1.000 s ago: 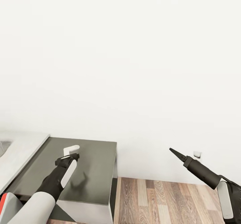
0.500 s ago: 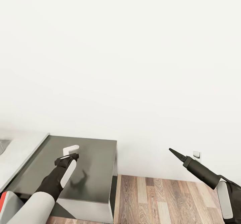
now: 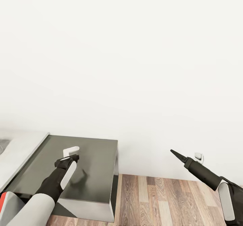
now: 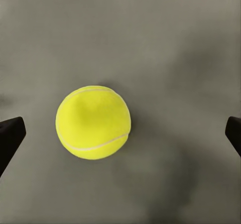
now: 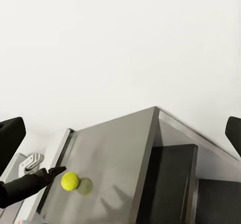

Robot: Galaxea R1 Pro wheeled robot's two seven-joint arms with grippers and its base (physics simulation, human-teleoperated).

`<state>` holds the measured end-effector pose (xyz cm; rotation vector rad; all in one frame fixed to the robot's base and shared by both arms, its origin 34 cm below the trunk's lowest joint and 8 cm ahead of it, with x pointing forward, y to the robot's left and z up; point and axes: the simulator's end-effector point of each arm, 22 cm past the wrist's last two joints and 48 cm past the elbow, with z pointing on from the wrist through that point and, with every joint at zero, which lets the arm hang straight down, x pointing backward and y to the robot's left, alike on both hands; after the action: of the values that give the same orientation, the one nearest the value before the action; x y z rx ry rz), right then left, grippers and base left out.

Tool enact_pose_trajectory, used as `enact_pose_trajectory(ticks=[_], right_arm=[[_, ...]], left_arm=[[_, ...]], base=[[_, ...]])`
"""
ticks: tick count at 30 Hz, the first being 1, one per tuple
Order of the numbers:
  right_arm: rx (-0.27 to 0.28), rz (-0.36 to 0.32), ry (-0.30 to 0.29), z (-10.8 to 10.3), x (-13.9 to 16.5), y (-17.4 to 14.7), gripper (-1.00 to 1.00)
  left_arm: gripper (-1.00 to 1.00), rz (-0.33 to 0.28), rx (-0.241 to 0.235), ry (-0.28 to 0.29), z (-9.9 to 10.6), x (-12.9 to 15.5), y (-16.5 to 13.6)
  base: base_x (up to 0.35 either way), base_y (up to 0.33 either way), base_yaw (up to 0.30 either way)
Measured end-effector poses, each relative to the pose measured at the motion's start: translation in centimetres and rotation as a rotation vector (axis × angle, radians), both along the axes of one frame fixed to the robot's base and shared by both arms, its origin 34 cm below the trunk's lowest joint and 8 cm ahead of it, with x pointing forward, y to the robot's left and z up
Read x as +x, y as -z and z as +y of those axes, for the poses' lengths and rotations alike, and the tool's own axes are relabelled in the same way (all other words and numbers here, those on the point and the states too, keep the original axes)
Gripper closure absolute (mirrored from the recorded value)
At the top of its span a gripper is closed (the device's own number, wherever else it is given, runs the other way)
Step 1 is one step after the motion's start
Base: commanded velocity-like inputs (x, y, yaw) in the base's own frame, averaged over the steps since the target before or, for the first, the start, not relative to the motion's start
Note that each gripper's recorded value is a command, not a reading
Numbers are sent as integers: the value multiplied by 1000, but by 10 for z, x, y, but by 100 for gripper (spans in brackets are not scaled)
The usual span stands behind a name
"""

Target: Put all the toys in the child's room - the three board games (two on the bed and one on the table), the two jigsaw puzzles on the table, and the tennis ball on the table - inside the toy box on the table in the child's room.

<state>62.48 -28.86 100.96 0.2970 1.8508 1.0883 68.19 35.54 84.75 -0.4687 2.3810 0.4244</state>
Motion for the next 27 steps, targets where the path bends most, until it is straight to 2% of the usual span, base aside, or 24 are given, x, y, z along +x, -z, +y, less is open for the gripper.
enact_pose_trajectory(ticks=[15,27], right_arm=[[-2,21,2,0,0,11,-100],[-2,37,2,0,0,19,-100]], left_arm=[[-100,7,2,-3,1,-1,10],[-100,21,3,-4,1,-4,19]], base=[[5,2,0],[129,87,0]])
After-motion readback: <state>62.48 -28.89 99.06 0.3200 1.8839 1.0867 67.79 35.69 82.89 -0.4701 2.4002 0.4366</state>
